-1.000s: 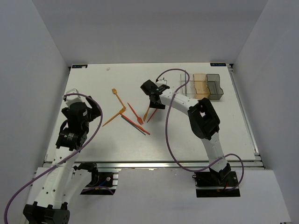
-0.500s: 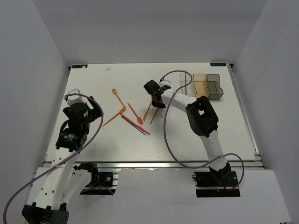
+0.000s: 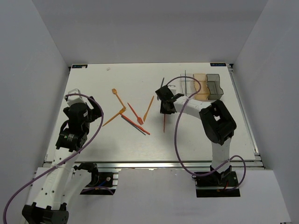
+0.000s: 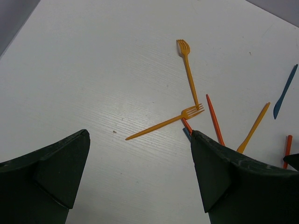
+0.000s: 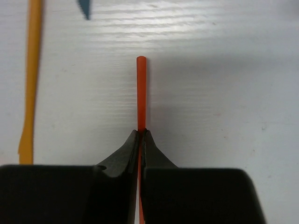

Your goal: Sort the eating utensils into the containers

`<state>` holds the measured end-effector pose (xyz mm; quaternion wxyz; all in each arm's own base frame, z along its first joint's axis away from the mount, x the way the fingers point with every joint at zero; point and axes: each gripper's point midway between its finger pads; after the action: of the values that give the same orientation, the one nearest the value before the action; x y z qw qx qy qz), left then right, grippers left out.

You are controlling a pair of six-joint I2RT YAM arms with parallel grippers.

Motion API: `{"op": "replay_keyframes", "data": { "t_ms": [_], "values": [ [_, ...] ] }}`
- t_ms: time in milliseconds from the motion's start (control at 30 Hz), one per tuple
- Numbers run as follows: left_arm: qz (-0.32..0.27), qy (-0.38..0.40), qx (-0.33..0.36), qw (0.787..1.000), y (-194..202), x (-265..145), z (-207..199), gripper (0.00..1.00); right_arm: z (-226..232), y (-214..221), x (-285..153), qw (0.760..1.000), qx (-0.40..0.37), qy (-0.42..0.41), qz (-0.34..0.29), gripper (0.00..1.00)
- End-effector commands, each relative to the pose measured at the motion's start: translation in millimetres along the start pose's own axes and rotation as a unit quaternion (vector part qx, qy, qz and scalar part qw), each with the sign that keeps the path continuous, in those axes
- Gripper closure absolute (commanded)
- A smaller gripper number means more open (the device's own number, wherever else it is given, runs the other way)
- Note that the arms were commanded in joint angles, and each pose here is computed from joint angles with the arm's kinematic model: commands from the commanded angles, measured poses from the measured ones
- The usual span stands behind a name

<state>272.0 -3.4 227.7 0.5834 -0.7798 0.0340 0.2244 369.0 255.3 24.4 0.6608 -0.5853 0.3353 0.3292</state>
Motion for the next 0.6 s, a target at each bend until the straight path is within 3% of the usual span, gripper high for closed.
{"op": "replay_keyframes", "data": {
  "t_ms": [0, 267, 567],
  "values": [
    [0.000, 0.010, 0.001, 1.000, 2, -1, -3, 0.02, 38, -54, -37, 0.987, -0.103, -0.096, -0.072, 1.00],
    [0.001, 0.009, 0.002, 1.000, 3, 0, -3, 0.02, 5, -142, -59, 0.972, -0.168, -0.053, -0.153, 1.00],
    [0.010, 0.006, 0.007, 1.000, 8, 4, -3, 0.02, -77, -278, -50, 0.957, -0.125, 0.036, -0.261, 1.00]
  ]
}}
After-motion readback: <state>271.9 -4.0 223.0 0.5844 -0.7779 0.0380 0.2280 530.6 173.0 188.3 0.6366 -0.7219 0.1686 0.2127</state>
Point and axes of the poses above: each gripper's point midway between its finger pads, its own x axis out along the fingers, its own z axis along the line the jaws close on, y = z × x
